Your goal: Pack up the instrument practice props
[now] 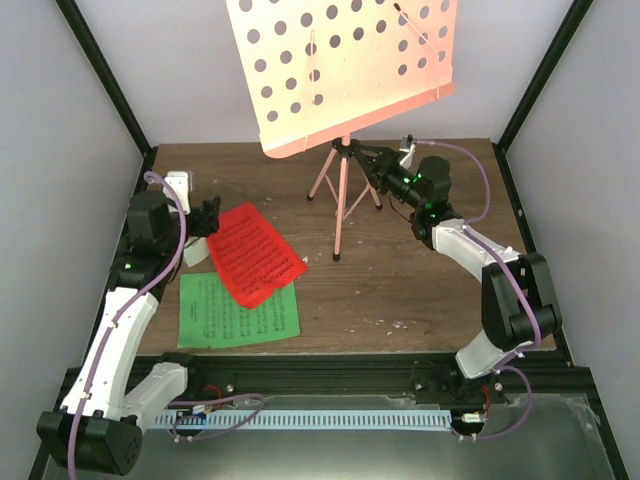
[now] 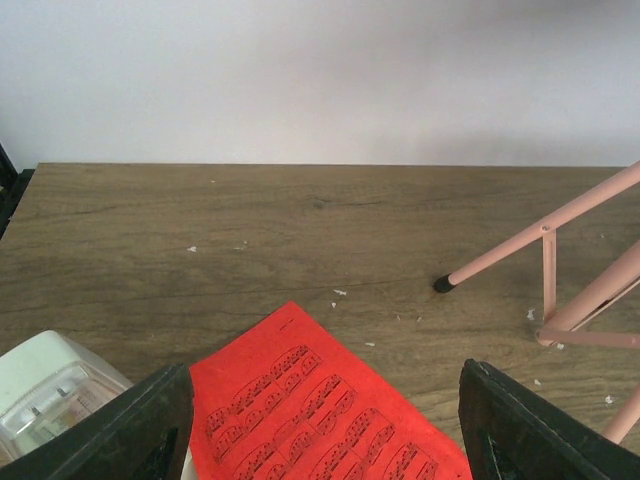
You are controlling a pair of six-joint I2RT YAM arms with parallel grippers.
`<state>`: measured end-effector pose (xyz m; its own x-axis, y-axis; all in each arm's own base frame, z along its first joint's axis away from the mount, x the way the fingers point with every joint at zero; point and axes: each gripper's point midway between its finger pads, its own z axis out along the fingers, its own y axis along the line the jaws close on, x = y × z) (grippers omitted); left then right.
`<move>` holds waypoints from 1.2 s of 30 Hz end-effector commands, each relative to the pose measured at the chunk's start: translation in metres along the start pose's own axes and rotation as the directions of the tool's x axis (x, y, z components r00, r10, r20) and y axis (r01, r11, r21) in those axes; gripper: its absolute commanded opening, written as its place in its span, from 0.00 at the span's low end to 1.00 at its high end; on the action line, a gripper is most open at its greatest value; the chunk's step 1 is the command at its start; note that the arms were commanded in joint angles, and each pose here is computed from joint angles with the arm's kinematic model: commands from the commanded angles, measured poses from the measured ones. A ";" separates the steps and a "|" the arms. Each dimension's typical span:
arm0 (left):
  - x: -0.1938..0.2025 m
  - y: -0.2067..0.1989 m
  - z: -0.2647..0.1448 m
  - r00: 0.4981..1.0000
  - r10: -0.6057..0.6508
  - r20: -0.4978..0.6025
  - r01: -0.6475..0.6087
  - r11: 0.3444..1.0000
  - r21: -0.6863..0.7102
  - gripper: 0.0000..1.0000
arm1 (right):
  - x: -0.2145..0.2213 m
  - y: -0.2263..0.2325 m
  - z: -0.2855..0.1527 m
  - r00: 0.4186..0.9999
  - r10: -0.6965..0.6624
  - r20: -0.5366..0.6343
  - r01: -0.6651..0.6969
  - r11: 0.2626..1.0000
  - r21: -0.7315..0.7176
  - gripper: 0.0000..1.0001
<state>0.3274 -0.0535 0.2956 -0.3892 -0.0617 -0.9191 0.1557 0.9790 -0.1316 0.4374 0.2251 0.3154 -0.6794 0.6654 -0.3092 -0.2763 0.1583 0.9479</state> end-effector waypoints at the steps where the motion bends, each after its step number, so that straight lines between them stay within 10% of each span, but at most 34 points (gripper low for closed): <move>1: 0.000 0.000 0.001 1.000 0.008 0.009 -0.008 1.000 -0.003 0.73 | -0.001 0.026 0.003 0.988 -0.149 0.030 0.150 0.986 -0.078 0.31; 11: 0.002 0.000 0.002 1.000 0.007 0.005 -0.007 1.000 -0.001 0.73 | -0.010 0.028 0.003 0.944 -0.321 0.078 0.324 0.946 -0.020 0.31; 24: 0.003 0.000 0.003 1.000 0.003 0.001 -0.003 1.000 0.003 0.73 | -0.010 0.041 -0.001 0.992 -0.109 0.064 0.111 0.993 -0.033 0.78; 36: 0.004 -0.001 0.004 1.000 0.000 -0.002 0.000 1.000 0.009 0.73 | -0.012 0.025 -0.004 0.995 0.025 0.101 -0.031 0.998 0.061 0.66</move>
<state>0.3276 -0.0537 0.2918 -0.3973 -0.0611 -0.9157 0.1551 0.9790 -0.1326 0.4367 0.2208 0.3205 -0.6340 0.7090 -0.3088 -0.2229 0.2148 0.9509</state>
